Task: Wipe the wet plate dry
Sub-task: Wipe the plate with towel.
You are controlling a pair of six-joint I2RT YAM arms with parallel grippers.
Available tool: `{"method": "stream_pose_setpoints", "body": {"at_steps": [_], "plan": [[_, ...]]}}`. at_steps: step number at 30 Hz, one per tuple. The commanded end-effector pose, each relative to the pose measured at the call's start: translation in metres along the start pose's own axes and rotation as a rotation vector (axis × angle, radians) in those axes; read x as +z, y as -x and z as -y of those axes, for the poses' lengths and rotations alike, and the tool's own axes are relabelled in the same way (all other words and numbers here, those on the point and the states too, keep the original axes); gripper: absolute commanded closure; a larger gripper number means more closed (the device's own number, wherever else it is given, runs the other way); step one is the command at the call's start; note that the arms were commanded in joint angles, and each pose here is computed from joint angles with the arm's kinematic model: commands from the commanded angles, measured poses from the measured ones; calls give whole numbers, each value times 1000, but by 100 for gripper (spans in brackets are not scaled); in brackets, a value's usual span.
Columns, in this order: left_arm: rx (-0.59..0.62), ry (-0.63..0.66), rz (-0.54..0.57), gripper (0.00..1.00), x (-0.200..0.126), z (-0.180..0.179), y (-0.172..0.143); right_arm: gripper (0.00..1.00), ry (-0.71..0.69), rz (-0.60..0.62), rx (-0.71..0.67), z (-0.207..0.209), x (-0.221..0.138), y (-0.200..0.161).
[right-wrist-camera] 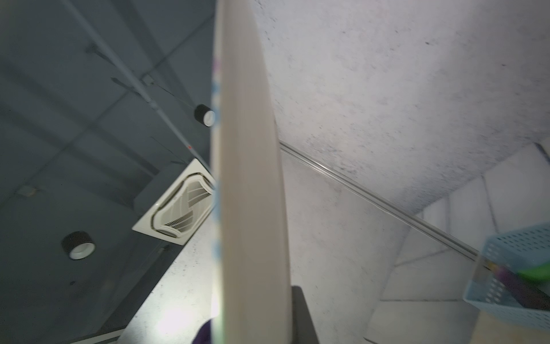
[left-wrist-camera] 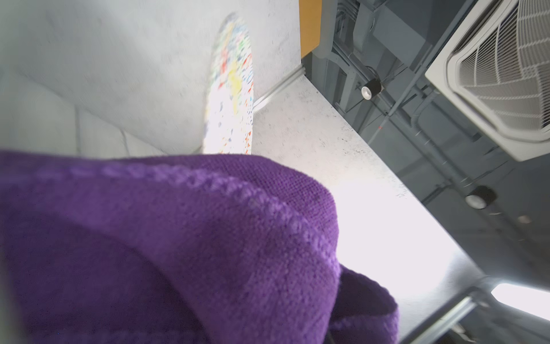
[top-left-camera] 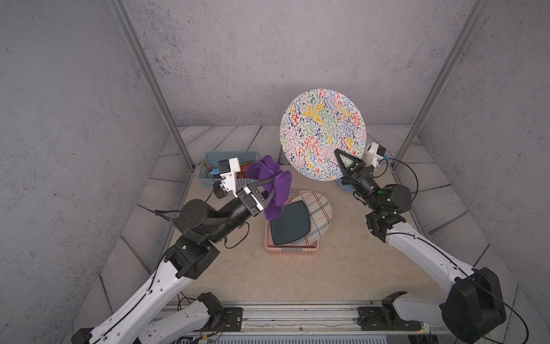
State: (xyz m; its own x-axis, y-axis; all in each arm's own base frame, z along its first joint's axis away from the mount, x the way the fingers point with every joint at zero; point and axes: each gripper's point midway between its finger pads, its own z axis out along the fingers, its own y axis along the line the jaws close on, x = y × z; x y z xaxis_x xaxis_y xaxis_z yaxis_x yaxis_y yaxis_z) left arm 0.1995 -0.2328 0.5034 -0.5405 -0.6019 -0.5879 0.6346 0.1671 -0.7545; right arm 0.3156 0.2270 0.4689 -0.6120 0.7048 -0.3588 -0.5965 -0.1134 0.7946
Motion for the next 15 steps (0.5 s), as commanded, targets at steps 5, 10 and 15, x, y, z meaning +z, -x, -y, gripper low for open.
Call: {"method": "stream_pose_setpoints", "body": {"at_steps": [5, 10, 15], "plan": [[351, 433, -148, 100, 21, -105, -24, 100, -61, -178, -213, -20, -1, -46], [411, 468, -259, 100, 40, -129, -48, 100, -35, -234, -227, -29, -1, -71], [407, 477, -389, 100, 62, -144, -97, 100, 3, -248, -225, -42, 7, -86]]}}
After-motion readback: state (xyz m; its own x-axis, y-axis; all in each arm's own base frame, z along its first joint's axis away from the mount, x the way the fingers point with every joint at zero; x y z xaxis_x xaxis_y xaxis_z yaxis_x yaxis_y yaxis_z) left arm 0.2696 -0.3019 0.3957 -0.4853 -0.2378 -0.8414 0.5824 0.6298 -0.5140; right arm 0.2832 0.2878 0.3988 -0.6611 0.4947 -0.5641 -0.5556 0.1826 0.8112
